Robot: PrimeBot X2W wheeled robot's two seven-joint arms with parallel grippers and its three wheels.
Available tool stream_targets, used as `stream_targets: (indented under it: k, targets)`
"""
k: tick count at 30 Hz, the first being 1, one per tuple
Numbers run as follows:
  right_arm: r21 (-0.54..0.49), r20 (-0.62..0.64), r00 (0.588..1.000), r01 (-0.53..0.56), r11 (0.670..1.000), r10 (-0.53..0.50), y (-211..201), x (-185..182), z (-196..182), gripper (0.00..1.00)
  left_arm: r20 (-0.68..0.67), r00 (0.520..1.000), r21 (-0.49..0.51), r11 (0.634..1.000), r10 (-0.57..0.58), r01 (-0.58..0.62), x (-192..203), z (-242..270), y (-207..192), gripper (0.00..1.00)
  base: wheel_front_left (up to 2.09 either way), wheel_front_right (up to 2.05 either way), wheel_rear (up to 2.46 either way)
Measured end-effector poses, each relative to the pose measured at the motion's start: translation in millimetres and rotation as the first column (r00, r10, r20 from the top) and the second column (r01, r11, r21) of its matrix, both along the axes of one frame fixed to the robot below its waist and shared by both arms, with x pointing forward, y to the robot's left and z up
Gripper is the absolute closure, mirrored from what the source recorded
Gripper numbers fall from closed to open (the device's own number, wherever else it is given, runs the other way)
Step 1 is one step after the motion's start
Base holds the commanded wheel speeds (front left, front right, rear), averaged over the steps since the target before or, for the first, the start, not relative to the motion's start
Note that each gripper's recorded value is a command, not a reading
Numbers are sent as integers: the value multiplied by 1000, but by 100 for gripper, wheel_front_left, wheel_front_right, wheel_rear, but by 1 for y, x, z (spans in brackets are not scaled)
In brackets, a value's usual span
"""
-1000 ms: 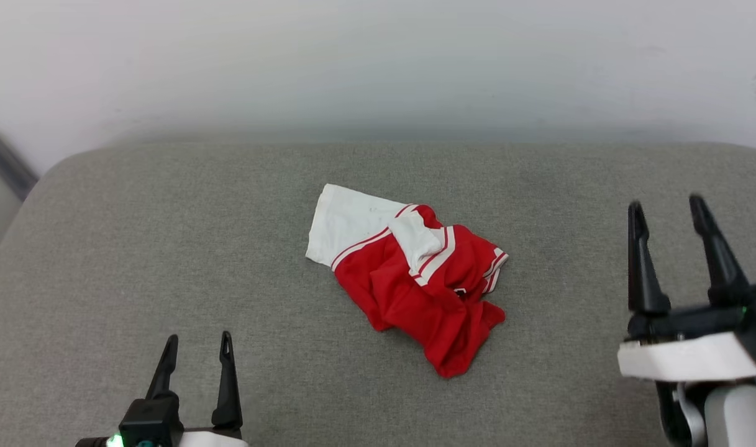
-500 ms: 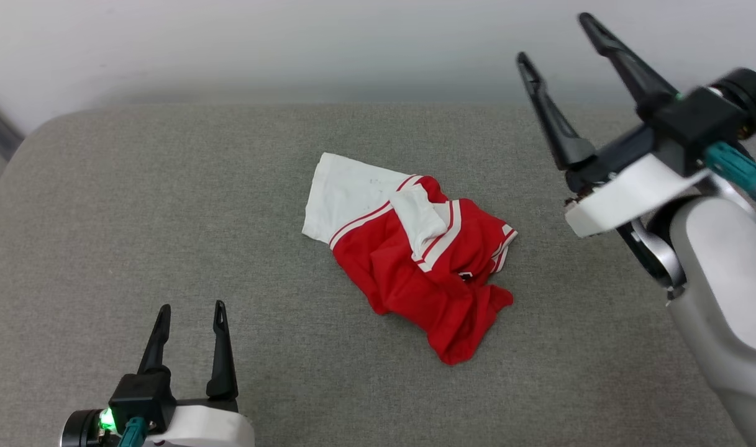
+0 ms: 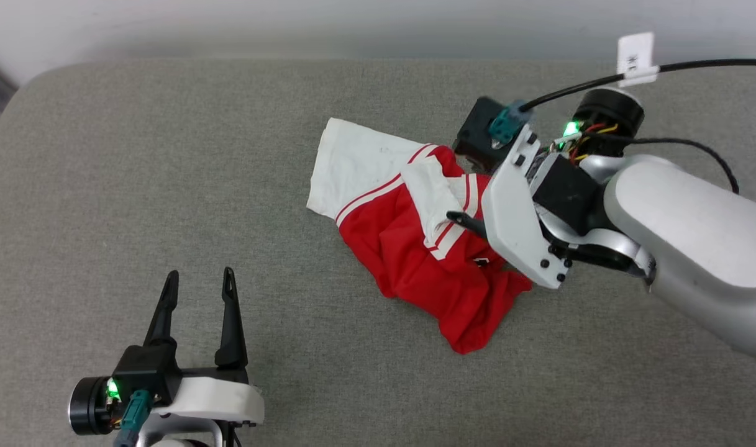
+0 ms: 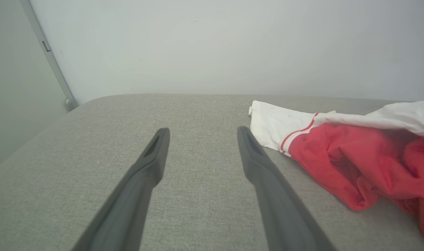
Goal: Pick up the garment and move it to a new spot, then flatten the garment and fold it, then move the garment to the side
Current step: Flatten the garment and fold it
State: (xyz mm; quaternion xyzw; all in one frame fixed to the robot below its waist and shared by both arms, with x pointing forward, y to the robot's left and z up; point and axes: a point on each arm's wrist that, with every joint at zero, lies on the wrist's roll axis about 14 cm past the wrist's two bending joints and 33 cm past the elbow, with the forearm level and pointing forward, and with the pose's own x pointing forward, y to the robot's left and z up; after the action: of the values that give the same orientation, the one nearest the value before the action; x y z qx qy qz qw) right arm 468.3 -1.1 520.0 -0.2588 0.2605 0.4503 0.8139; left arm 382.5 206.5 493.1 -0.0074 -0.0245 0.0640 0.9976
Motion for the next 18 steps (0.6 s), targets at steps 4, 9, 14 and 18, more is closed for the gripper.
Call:
stream_targets:
  k: [4,9,14,18]
  targets:
    - [-89,-79,996,-34,995,27,0,1,-23,0,-13,1000,-6,1000,7,-7,8,-6,1,0,0,0,0]
    - [-114,-147,988,-64,991,46,9,3,-55,0,-41,999,-15,1000,6,-6,18,-17,0,0,0,0,0]
    - [-187,-256,965,-106,976,56,5,-20,-105,0,-70,997,-15,1000,19,-20,22,-28,5,0,0,0,0]
    - [-197,-268,962,-113,974,57,1,-24,-113,0,-76,997,-14,1000,21,-23,25,-31,6,0,0,0,0]
